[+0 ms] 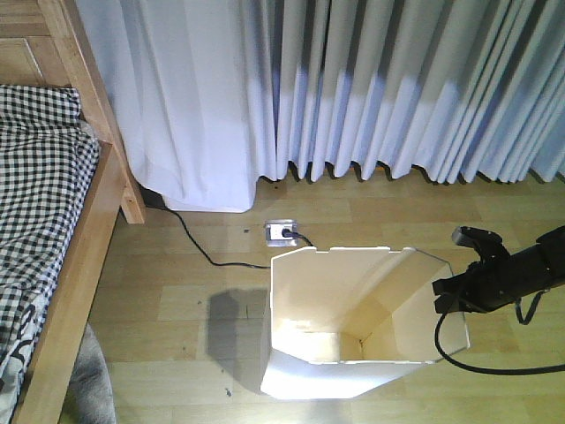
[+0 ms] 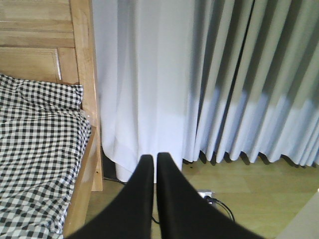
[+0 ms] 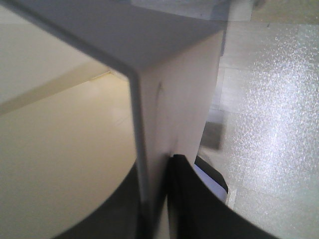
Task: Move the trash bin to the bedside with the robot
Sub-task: 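Carry the bin with the right gripper as the base drives beside the bed, then lower the bin onto the floor beside the bed with the right gripper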
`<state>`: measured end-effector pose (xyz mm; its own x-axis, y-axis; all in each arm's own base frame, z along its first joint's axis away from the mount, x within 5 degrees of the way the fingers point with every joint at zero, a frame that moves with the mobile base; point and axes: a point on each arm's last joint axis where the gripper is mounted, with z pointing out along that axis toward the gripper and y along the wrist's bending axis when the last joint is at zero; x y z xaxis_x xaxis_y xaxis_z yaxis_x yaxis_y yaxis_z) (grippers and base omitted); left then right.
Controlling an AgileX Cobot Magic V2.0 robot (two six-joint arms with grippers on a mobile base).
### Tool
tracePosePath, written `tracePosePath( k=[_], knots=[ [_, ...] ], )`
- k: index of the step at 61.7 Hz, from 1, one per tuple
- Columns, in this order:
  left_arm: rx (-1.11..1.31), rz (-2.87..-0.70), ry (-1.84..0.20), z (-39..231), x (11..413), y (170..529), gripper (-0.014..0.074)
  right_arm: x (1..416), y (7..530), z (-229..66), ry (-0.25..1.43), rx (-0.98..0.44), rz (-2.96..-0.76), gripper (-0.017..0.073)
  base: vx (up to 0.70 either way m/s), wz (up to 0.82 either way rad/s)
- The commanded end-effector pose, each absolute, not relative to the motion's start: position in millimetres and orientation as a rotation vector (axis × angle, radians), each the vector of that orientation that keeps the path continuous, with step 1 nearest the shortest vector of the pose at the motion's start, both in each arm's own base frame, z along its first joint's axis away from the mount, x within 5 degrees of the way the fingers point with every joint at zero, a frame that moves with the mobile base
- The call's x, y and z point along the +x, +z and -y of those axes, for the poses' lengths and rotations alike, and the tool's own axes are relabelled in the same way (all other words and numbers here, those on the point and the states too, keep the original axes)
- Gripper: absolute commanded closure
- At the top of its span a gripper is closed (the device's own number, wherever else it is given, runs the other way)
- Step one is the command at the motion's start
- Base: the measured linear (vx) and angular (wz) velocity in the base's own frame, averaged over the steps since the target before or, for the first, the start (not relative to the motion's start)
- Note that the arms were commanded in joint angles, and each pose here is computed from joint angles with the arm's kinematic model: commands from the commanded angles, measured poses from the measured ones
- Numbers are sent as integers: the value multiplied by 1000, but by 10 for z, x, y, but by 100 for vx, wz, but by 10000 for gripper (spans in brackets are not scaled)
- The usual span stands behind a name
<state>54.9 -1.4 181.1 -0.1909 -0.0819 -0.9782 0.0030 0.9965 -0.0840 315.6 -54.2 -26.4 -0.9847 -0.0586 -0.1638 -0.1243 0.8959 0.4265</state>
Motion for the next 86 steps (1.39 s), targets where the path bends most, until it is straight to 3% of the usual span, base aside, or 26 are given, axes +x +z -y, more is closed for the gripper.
tracePosePath(
  k=[1,86],
  knots=[
    [-61,-1697,-89,16,555,1818,599,3251,65,433,902,-133,-2797,564,13,9],
    [-61,-1697,-89,16,555,1818,599,3251,65,433,902,-133,-2797,564,13,3]
  ],
)
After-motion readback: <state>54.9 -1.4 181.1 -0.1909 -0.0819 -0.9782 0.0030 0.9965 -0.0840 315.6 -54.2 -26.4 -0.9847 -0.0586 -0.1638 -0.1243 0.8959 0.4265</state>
